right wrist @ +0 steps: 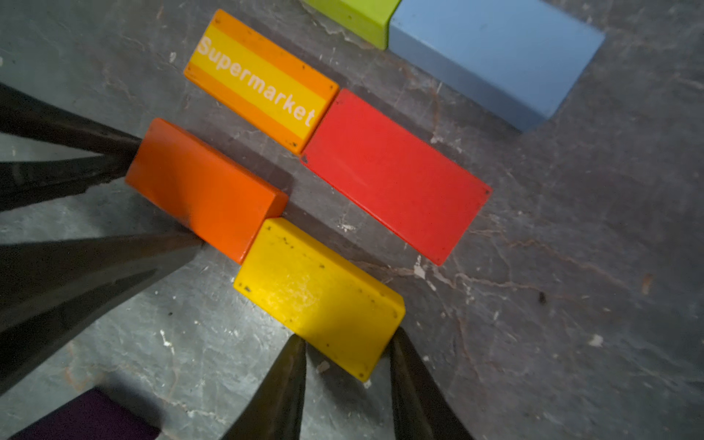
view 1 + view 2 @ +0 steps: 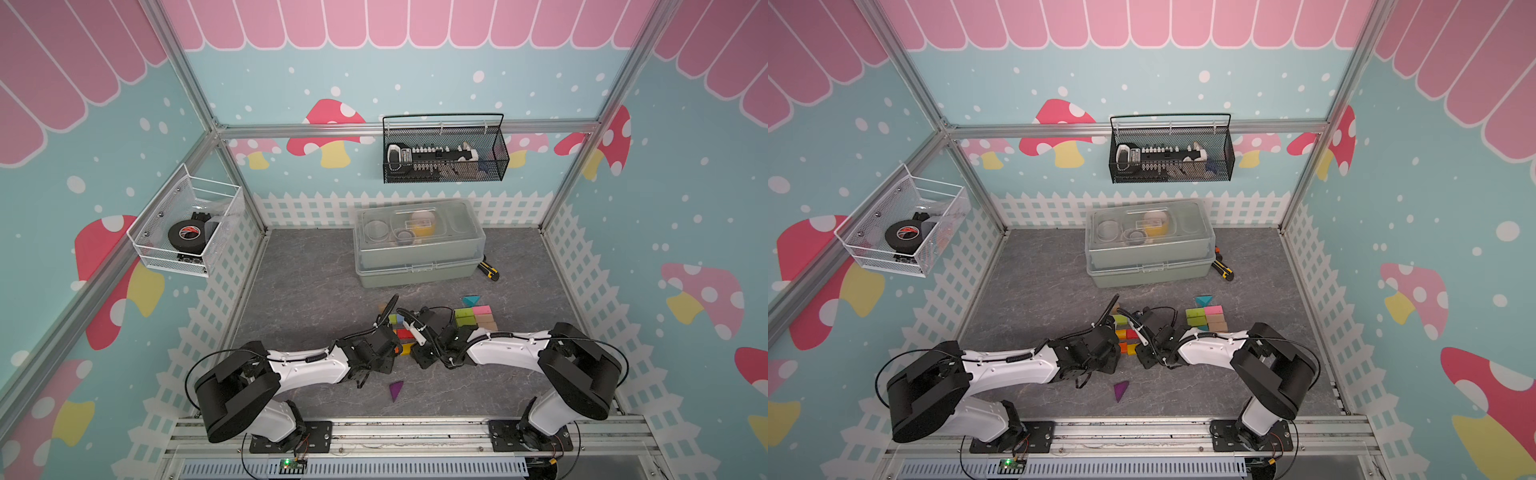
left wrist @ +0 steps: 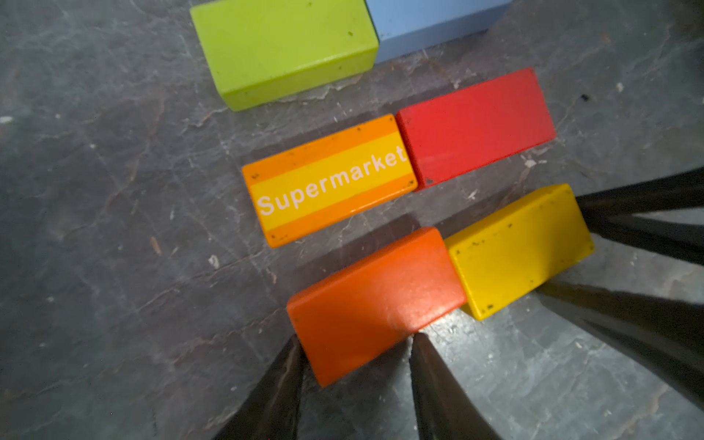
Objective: Assemble a piece of candy with building blocks
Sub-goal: Assemble the building block at the center of the board.
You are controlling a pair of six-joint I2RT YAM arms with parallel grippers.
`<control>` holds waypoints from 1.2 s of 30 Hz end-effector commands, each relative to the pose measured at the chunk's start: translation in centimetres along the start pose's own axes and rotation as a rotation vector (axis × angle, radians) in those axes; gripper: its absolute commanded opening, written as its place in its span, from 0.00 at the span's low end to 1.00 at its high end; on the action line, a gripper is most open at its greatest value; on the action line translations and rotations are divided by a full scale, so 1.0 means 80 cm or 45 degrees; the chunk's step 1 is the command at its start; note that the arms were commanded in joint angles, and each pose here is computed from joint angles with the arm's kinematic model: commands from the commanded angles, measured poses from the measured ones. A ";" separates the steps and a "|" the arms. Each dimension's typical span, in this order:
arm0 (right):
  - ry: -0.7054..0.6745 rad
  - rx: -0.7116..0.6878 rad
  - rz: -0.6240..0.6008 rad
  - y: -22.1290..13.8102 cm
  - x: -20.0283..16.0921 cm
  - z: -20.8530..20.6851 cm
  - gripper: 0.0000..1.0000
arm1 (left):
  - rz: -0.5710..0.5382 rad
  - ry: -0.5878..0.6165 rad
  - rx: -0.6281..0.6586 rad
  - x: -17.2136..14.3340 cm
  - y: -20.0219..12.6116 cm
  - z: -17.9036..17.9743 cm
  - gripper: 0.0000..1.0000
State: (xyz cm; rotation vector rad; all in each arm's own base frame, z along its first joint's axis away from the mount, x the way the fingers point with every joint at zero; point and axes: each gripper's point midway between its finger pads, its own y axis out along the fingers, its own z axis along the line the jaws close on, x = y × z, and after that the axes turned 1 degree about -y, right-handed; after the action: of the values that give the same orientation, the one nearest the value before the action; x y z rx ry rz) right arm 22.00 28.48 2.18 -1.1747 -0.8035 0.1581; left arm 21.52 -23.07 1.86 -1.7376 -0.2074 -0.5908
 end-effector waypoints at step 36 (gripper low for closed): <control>0.097 -0.059 0.074 0.017 -0.025 -0.010 0.38 | 0.143 0.016 0.175 -0.038 0.012 0.044 0.46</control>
State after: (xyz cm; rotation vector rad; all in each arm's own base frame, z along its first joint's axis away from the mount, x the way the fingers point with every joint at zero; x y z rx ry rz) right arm 22.67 28.87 2.22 -1.1694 -0.7762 0.0984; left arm 22.02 -21.84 1.69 -1.6755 -0.2290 -0.5728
